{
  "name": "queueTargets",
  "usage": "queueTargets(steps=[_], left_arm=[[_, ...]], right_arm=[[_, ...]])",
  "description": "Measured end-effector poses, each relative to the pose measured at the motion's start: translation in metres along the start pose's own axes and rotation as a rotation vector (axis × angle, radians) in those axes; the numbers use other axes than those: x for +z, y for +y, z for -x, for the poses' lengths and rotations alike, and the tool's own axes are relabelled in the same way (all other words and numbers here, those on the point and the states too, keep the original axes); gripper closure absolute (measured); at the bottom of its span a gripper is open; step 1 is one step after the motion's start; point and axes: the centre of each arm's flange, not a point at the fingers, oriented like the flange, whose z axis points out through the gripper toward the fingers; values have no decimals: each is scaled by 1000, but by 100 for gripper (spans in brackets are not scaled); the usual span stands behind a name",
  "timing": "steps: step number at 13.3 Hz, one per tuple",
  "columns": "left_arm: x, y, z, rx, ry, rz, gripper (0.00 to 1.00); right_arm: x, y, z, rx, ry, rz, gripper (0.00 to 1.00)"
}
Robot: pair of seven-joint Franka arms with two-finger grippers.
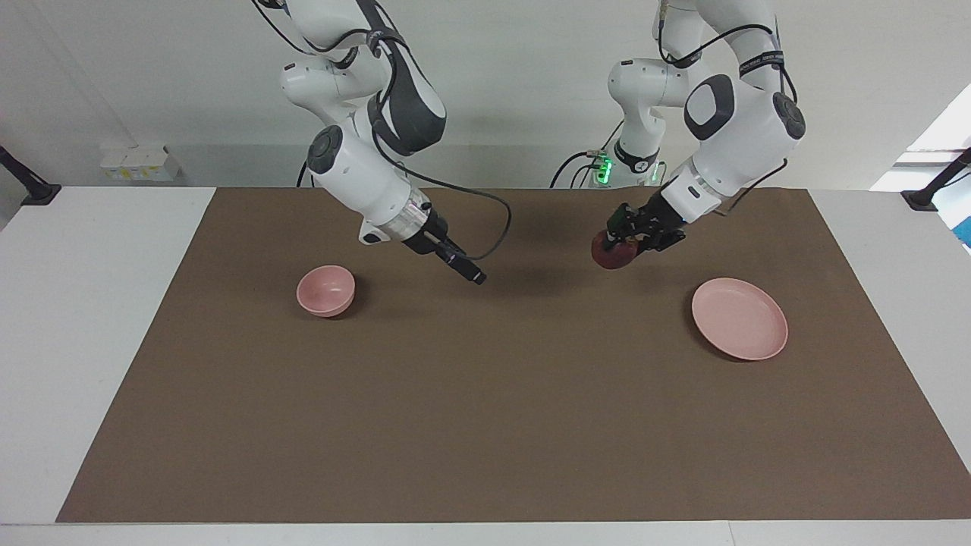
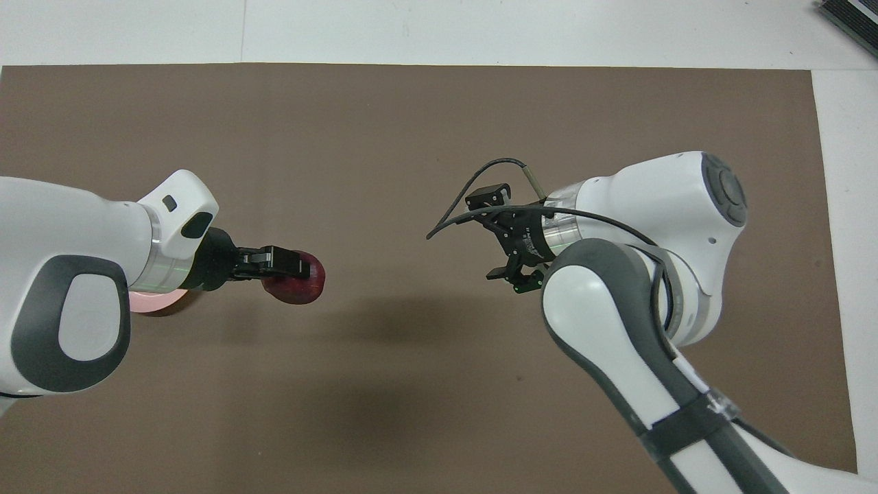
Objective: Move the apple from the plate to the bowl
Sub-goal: 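Lift the apple with the left gripper while the right gripper approaches it, then grasp the apple with the right gripper from the left gripper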
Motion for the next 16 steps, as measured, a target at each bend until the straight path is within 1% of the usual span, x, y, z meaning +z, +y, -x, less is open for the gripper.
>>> queueTargets(steps=[1,3,6,8,9,10,12,13,15,16], left_arm=[[0,7,0,-4,5,29,37],[1,22,-2,-19,49,76,37],[7,48,-3,-49,137,106,37],[10,60,-3,-56,187,136,37],[13,67,-3,-56,212,148,37],[15,70,-2,-57,232,150,37],[17,75,-1,-65,252,154,37],[18,77,0,-68,251,156,37],[26,88,6,-73,234,163,37],[31,95,11,-76,222,167,37]], right_arm=[[5,-3,12,23,-14,-12,0],[12,-6,28,71,-42,-22,0],[20,-8,47,179,-64,-13,0],[24,-10,60,257,-101,-22,0],[24,-10,64,289,-116,-26,0],[23,-11,62,318,-114,-31,0],[20,-13,59,367,-106,-55,0],[18,-15,58,396,-99,-75,0],[15,-20,59,429,-91,-113,0],[14,-22,62,429,-92,-119,0]])
